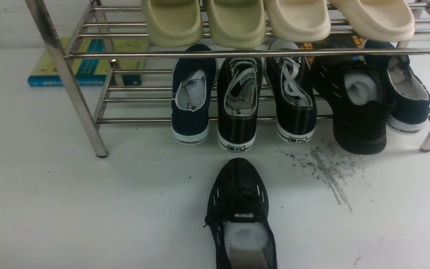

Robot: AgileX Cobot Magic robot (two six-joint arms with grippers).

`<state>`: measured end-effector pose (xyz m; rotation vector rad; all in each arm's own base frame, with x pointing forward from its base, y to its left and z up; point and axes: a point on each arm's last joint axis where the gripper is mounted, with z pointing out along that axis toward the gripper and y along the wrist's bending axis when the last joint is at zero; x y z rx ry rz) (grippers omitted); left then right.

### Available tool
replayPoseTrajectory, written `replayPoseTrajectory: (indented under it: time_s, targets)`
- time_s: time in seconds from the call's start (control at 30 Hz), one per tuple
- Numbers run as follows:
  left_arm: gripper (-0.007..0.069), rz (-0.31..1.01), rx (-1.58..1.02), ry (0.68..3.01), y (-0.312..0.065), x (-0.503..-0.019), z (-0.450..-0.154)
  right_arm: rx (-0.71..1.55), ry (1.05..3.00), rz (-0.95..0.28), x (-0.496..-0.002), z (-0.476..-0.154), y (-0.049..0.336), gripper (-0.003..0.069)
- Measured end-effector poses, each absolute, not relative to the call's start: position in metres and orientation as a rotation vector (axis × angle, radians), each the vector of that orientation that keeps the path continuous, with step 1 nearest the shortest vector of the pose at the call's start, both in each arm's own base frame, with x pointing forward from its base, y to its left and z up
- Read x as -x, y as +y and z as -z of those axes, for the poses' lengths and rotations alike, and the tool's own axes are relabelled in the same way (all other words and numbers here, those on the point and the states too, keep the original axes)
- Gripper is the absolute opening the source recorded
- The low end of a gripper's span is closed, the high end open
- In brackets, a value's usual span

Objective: Take the shoes off the shelf with your hand on the white table.

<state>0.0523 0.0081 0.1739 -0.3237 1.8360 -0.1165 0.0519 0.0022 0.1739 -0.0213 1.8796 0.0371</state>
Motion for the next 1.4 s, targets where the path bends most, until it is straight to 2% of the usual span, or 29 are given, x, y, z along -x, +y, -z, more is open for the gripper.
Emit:
replayPoseTrajectory:
  time_s: [1.07,1.1,1.17,1.27,1.4]
  targets:
    - [0.0081,0.108,0.319,1.836,0.008,-0.052,-0.174,0.017,1.878,-0.04,-0.052,-0.174,0.002,0.024]
    - [0.0083,0.107,0.318,1.836,0.008,-0.052,-0.174,0.001,1.876,-0.059,-0.052,-0.174,0.003,0.024]
    - [0.0085,0.105,0.317,1.836,0.008,-0.052,-0.174,-0.103,1.861,-0.176,-0.052,-0.176,0.005,0.024]
    - [0.0087,0.09,0.308,1.836,0.009,-0.052,-0.174,-0.375,1.822,-0.49,-0.052,-0.177,0.012,0.024]
    - [0.009,0.058,0.288,1.837,0.01,-0.052,-0.174,-0.62,1.767,-0.782,-0.052,-0.178,0.018,0.024]
